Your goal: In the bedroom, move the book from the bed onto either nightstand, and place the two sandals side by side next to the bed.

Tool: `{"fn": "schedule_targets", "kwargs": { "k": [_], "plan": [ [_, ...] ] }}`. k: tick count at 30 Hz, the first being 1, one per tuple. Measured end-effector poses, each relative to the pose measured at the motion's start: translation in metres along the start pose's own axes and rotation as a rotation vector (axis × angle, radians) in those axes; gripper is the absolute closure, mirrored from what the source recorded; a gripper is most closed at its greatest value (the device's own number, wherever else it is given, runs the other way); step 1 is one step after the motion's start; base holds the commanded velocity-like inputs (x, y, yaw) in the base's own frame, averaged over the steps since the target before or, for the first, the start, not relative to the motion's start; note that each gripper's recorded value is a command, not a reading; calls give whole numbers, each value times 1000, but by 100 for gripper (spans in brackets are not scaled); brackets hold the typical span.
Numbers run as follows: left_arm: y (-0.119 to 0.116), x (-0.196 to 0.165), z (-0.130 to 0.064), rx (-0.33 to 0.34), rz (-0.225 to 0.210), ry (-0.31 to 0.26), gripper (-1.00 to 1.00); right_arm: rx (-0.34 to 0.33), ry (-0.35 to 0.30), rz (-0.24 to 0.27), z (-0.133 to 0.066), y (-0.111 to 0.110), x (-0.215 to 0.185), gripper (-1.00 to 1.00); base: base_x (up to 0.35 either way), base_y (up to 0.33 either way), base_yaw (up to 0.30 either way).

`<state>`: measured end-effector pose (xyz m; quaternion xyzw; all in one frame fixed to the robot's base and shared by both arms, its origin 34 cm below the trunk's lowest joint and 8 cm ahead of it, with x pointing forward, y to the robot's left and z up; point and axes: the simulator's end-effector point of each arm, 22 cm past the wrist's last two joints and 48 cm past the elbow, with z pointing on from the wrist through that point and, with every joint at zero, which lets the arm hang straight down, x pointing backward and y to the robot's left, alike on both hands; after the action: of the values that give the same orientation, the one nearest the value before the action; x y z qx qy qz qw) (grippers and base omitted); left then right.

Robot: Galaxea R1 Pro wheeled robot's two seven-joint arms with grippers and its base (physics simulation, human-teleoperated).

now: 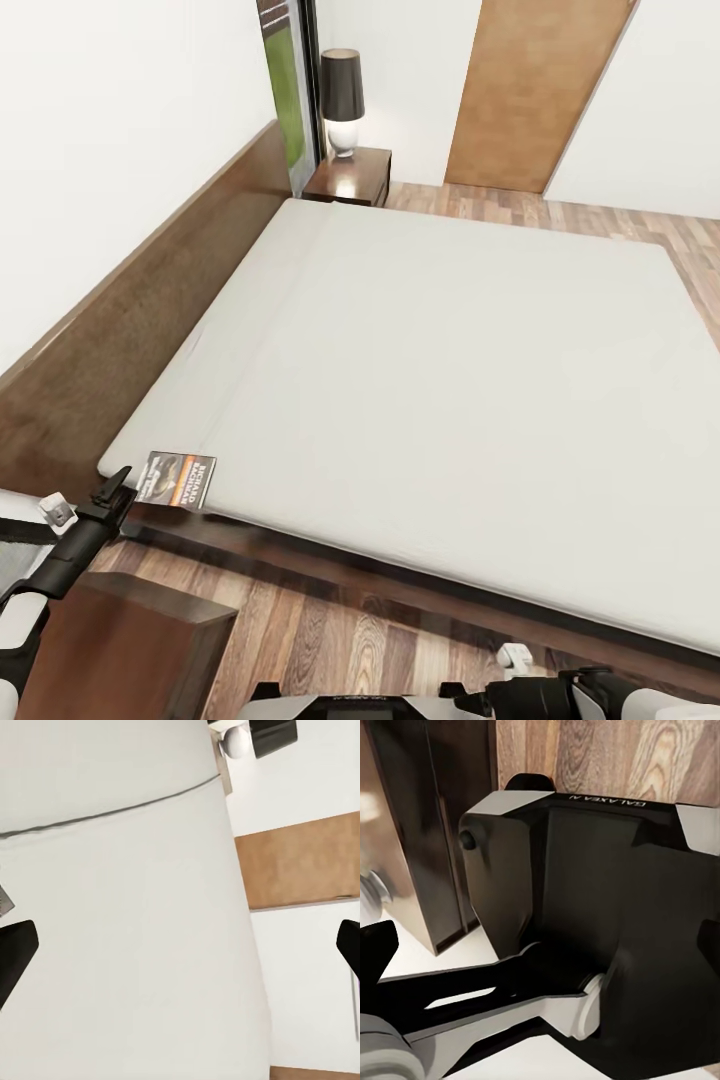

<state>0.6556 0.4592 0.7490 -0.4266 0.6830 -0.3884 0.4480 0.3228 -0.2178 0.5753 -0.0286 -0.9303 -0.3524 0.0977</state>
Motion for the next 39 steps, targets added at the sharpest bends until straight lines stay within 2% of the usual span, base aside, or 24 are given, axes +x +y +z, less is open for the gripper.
{"fn": "schedule_targets", "kwargs": {
  "k": [4,6,9,10,11,14,20,25,39],
  "plan": [
    [3,1,2,0,0,0,-100,-7,-18,14,2,-1,-6,-100,0,0,0],
    [5,1,3,0,0,0,-100,-49,-54,37,1,5,-15,-100,0,0,0],
    [8,2,5,0,0,-1,-100,-195,-103,58,-11,28,-27,-100,0,0,0],
    [9,2,6,0,0,-1,-100,-224,-108,59,-13,32,-29,-100,0,0,0],
    [9,2,6,0,0,0,-100,-294,-119,59,-19,45,-32,-100,0,0,0],
    [12,3,8,1,0,0,-100,-342,-129,59,-27,48,-35,-100,0,0,0],
    [18,5,11,1,0,0,-100,-369,-147,70,-34,42,-42,-100,0,0,0],
    [23,6,14,1,0,0,-100,-364,-149,71,-34,35,-44,-100,0,0,0],
    [37,10,22,2,0,0,-100,-360,-150,69,-23,23,-50,-100,0,0,0]
  ]
}}
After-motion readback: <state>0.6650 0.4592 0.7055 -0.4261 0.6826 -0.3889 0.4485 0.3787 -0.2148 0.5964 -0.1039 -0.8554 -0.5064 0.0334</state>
